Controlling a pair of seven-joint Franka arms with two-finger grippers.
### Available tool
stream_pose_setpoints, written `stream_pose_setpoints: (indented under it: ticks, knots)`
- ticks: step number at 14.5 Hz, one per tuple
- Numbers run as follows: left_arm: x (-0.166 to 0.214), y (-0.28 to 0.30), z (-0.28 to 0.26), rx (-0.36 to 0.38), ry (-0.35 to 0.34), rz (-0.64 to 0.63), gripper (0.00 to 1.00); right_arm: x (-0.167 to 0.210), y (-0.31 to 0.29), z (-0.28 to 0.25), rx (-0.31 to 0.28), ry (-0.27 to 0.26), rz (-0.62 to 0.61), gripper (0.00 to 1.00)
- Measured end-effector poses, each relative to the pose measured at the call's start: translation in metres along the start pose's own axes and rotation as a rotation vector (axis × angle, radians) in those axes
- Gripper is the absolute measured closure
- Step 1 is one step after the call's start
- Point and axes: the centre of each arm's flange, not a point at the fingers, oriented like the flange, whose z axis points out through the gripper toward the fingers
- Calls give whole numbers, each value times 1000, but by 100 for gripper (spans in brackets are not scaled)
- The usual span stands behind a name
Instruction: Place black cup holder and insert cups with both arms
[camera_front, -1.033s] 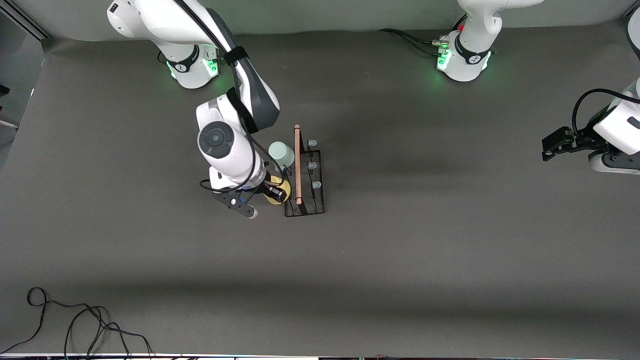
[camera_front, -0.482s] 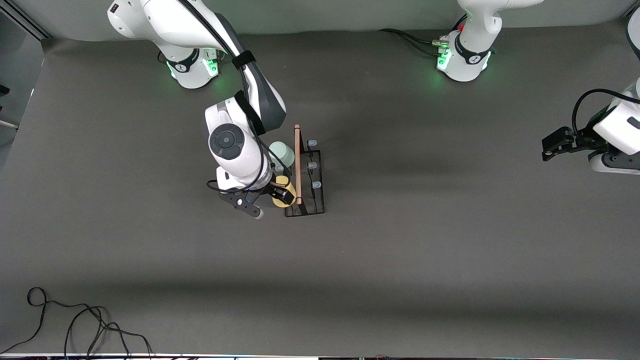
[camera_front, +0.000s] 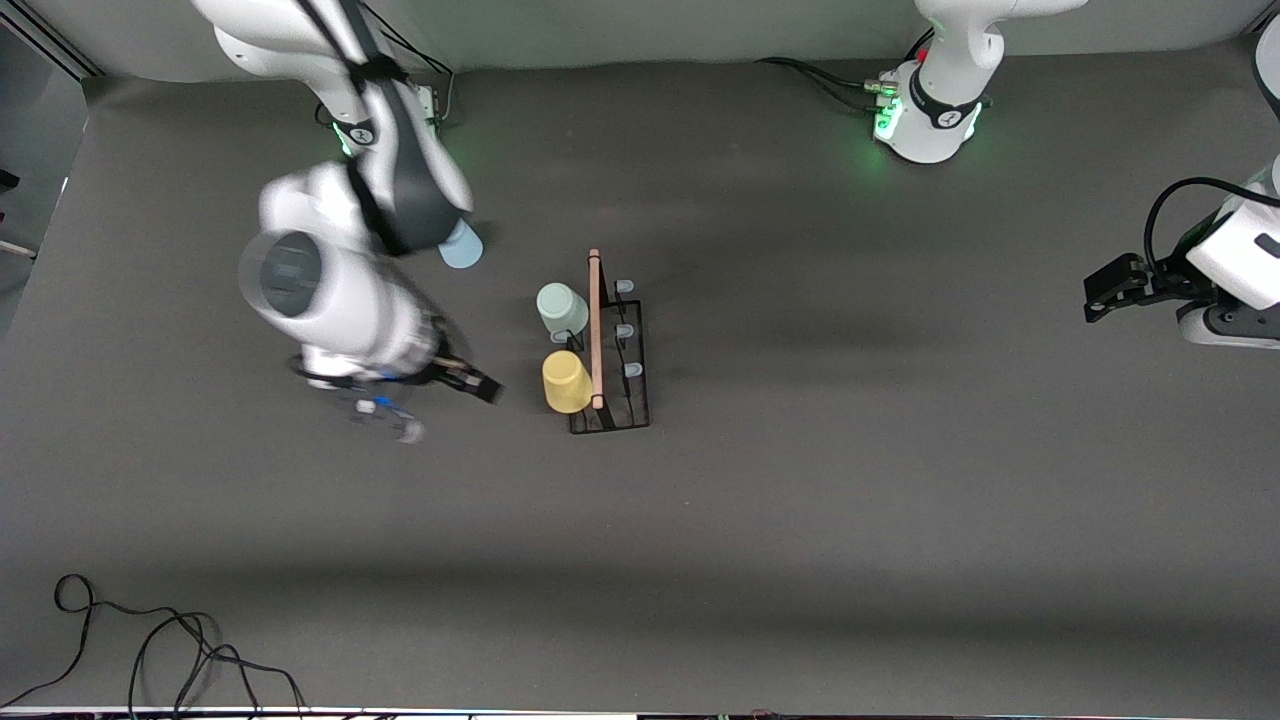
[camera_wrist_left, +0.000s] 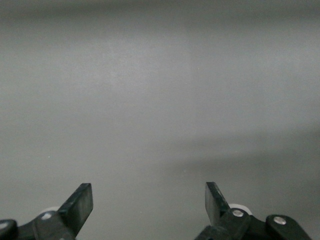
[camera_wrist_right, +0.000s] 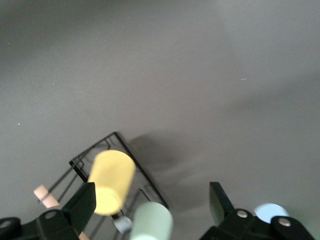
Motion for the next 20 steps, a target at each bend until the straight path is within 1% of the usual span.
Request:
stream_pose_setpoints:
  ticks: [1, 2, 4, 5, 6, 8, 10, 12, 14, 17, 20]
  knots:
    - [0, 0, 0, 0, 0, 0, 0, 7, 24, -24, 0, -18, -27, 0]
    - [0, 0, 0, 0, 0, 0, 0, 14, 51, -47, -17, -27, -59, 0]
    - [0, 0, -1, 0, 1, 0, 0, 26, 104, -86, -64, -30, -129, 0]
    - [0, 0, -1, 0, 2, 0, 0, 31, 129, -102, -70, -31, -158, 0]
    - [0, 0, -1, 0, 3, 0, 0, 35, 152, -117, -65, -36, -182, 0]
    - [0, 0, -3, 0, 5, 0, 0, 40, 192, -142, -31, -48, -220, 0]
    - [1, 0, -4, 1, 8, 0, 0, 46, 223, -159, -15, -30, -243, 0]
    - [1, 0, -4, 1, 8, 0, 0, 48, 233, -164, -16, -20, -253, 0]
    - [1, 0, -4, 1, 7, 0, 0, 46, 227, -163, -26, -20, -263, 0]
    - [1, 0, -4, 1, 7, -1, 0, 44, 219, -158, -70, -14, -278, 0]
    - [0, 0, -4, 1, 6, -2, 0, 45, 219, -157, -79, -12, -277, 0]
